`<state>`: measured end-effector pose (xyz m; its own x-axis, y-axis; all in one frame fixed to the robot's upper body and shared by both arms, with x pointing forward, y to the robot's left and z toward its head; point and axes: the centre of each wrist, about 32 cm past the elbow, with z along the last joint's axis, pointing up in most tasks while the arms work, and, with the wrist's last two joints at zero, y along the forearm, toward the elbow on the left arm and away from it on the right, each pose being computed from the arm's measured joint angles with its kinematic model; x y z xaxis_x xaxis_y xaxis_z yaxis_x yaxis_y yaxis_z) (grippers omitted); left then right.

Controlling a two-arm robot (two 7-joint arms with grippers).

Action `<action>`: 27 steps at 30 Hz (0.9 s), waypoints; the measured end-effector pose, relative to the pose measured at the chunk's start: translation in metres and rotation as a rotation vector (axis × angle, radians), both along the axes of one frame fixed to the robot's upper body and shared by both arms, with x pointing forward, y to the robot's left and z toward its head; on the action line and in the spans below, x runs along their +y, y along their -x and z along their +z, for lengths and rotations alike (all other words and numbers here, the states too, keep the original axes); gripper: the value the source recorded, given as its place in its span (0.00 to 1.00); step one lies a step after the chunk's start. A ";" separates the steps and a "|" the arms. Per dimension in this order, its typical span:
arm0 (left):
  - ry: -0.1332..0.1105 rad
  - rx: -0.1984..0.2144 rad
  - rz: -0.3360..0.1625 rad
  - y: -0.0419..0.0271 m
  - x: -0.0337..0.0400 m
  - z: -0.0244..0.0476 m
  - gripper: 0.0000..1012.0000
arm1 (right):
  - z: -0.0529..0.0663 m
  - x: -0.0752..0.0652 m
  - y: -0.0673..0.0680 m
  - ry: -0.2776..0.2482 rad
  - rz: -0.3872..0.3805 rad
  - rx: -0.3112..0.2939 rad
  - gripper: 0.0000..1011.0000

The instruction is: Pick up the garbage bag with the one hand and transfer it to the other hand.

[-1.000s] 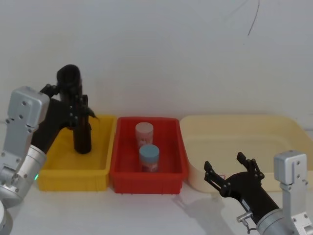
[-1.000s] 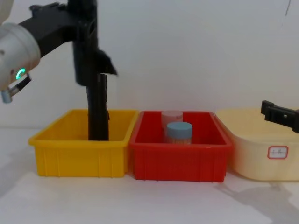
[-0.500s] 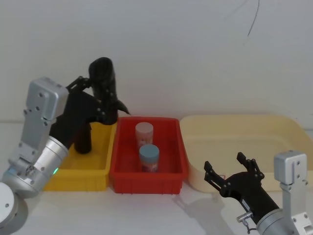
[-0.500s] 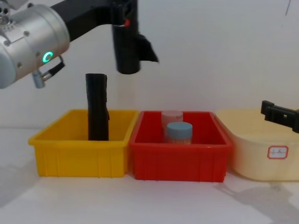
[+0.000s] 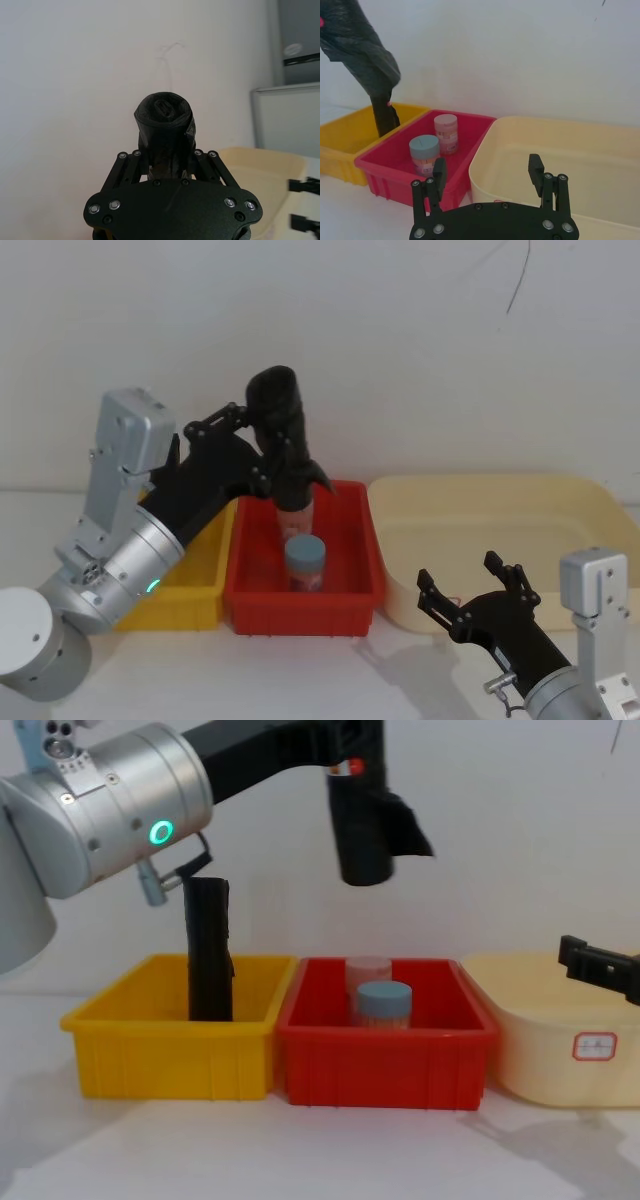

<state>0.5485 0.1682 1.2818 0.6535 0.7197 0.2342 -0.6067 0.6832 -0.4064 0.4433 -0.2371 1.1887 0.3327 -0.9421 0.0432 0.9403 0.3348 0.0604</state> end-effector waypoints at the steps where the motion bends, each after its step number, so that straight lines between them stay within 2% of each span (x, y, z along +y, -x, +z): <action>1: 0.002 0.005 -0.012 -0.0007 -0.0009 0.0002 0.37 | 0.000 0.000 0.000 0.000 0.000 0.000 0.99; 5: 0.013 0.038 -0.089 -0.0054 -0.0067 0.0007 0.37 | 0.000 0.000 0.000 0.000 0.000 0.000 0.99; 11: 0.024 0.076 -0.172 -0.0113 -0.0137 0.0010 0.37 | 0.000 0.000 0.000 0.000 0.000 0.000 0.99; 14: 0.035 0.109 -0.235 -0.0161 -0.0191 0.0008 0.37 | 0.000 0.000 0.000 0.000 0.000 0.000 0.99; 15: 0.035 0.109 -0.235 -0.0161 -0.0191 0.0008 0.37 | 0.000 0.000 0.000 0.000 0.000 0.000 0.99; 23: 0.069 0.205 -0.382 -0.0304 -0.0325 -0.0023 0.37 | 0.000 0.000 0.000 0.000 0.000 0.000 0.99; 24: 0.069 0.205 -0.382 -0.0304 -0.0325 -0.0023 0.37 | 0.000 0.000 0.000 0.000 0.000 0.000 0.99; 27: 0.087 0.241 -0.423 -0.0359 -0.0367 -0.0042 0.37 | 0.000 0.000 0.000 0.000 0.000 0.000 0.99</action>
<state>0.5844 0.1314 1.2775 0.9210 0.3894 -0.0087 -0.3669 0.8599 -0.3549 0.4433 -0.2371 1.1887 0.3326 -0.9421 0.0432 0.9404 0.3348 0.0603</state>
